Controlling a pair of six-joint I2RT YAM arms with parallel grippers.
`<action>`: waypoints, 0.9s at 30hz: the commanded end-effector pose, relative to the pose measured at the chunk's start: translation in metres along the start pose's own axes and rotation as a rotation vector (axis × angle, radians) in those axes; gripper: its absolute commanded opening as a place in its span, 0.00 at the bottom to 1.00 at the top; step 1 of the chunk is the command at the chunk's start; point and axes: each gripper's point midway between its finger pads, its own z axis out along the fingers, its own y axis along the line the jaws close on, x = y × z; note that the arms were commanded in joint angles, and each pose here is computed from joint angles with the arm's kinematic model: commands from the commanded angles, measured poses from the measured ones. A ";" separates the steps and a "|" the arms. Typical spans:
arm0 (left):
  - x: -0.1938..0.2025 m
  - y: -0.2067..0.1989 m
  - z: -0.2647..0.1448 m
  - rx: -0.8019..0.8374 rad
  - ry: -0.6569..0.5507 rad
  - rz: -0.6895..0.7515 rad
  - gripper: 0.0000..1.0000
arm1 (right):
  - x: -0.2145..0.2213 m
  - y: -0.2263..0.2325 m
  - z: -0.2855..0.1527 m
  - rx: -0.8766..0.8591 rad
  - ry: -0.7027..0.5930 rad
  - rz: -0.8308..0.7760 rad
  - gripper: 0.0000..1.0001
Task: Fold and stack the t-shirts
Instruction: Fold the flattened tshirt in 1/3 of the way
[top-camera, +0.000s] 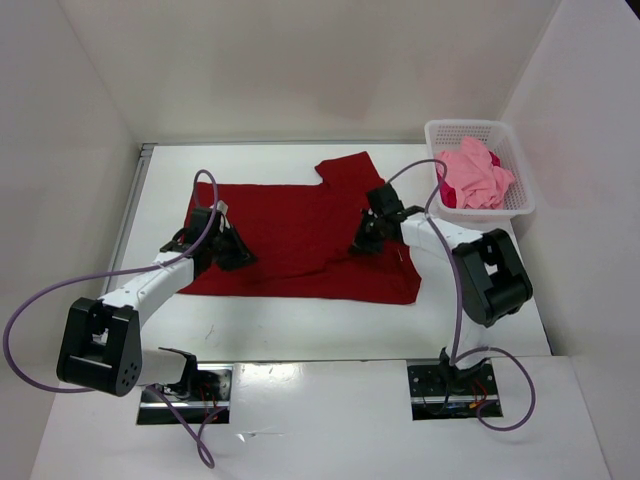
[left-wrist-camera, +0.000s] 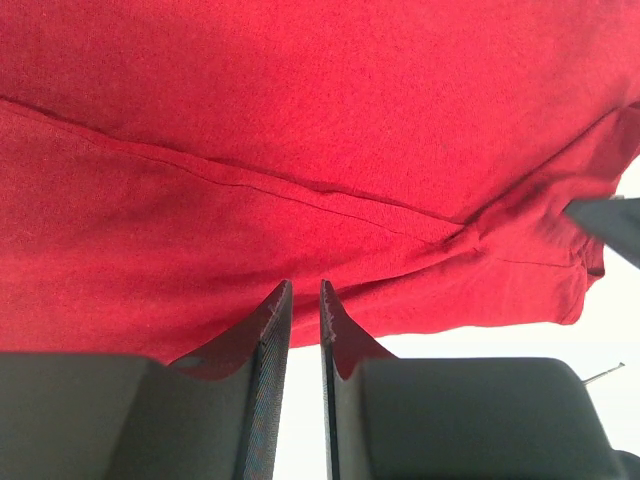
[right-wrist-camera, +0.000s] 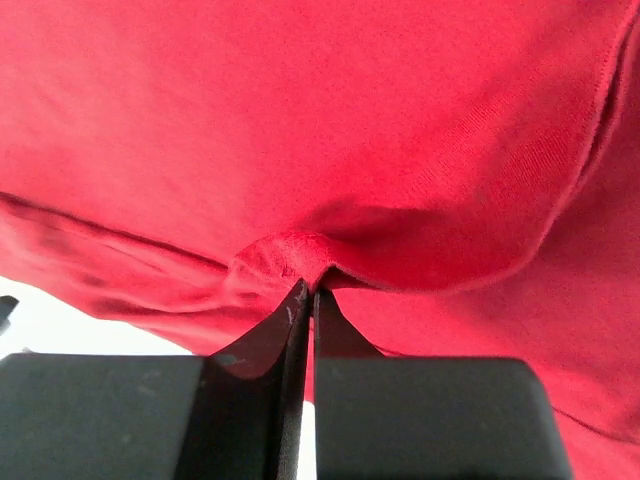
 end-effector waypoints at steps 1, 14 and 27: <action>-0.010 -0.009 -0.002 0.031 -0.027 0.002 0.24 | -0.032 0.038 -0.002 -0.081 -0.051 -0.038 0.02; -0.028 -0.021 -0.008 0.033 -0.061 0.008 0.24 | -0.064 0.096 0.023 -0.225 -0.029 -0.030 0.34; -0.014 0.019 0.001 -0.081 -0.006 0.013 0.24 | 0.010 0.063 -0.009 -0.203 0.039 -0.081 0.00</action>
